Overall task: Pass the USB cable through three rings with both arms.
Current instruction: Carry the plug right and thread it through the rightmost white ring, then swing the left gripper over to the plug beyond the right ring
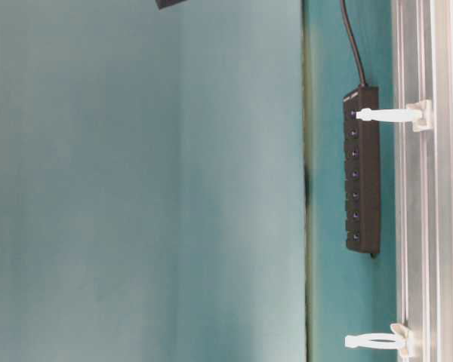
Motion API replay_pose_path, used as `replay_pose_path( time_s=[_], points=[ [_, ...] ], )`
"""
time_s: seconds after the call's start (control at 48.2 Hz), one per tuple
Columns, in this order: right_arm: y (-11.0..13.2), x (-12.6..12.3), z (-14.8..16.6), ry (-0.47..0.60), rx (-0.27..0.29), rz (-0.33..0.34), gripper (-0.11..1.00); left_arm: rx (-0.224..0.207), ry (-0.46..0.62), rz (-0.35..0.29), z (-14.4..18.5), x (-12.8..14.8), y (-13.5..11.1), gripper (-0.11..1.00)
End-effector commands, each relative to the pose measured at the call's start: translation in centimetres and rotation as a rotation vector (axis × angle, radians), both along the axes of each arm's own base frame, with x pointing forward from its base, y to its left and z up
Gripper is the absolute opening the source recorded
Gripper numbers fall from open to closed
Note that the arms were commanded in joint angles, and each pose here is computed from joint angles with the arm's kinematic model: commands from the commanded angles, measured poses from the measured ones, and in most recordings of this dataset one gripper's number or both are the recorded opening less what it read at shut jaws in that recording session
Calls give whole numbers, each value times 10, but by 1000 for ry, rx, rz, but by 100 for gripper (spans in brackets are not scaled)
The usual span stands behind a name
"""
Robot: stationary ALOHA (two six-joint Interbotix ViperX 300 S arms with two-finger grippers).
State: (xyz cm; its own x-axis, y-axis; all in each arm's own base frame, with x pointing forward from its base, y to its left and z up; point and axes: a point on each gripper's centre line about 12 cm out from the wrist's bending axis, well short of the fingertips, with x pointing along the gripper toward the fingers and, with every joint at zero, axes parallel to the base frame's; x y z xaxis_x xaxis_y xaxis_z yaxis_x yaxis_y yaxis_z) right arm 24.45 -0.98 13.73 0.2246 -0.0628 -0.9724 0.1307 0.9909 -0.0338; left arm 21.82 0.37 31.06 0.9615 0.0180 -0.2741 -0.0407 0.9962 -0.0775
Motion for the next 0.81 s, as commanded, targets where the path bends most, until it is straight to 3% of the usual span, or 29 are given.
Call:
replay_pose_path(
  time_s=[0.0,0.332,0.498,0.788],
  points=[
    [-1,5,2,-34,1,-8,-8,3,-29,-1,9,5,0,2],
    [-1,10,1,-95,4,-2,-8,8,-52,6,3,23,2,2],
    [0,11,1,-114,6,-2,-8,16,-69,13,-1,46,6,2],
    [-3,18,4,-170,8,-10,-8,1,2,19,-19,90,8,2]
  ],
)
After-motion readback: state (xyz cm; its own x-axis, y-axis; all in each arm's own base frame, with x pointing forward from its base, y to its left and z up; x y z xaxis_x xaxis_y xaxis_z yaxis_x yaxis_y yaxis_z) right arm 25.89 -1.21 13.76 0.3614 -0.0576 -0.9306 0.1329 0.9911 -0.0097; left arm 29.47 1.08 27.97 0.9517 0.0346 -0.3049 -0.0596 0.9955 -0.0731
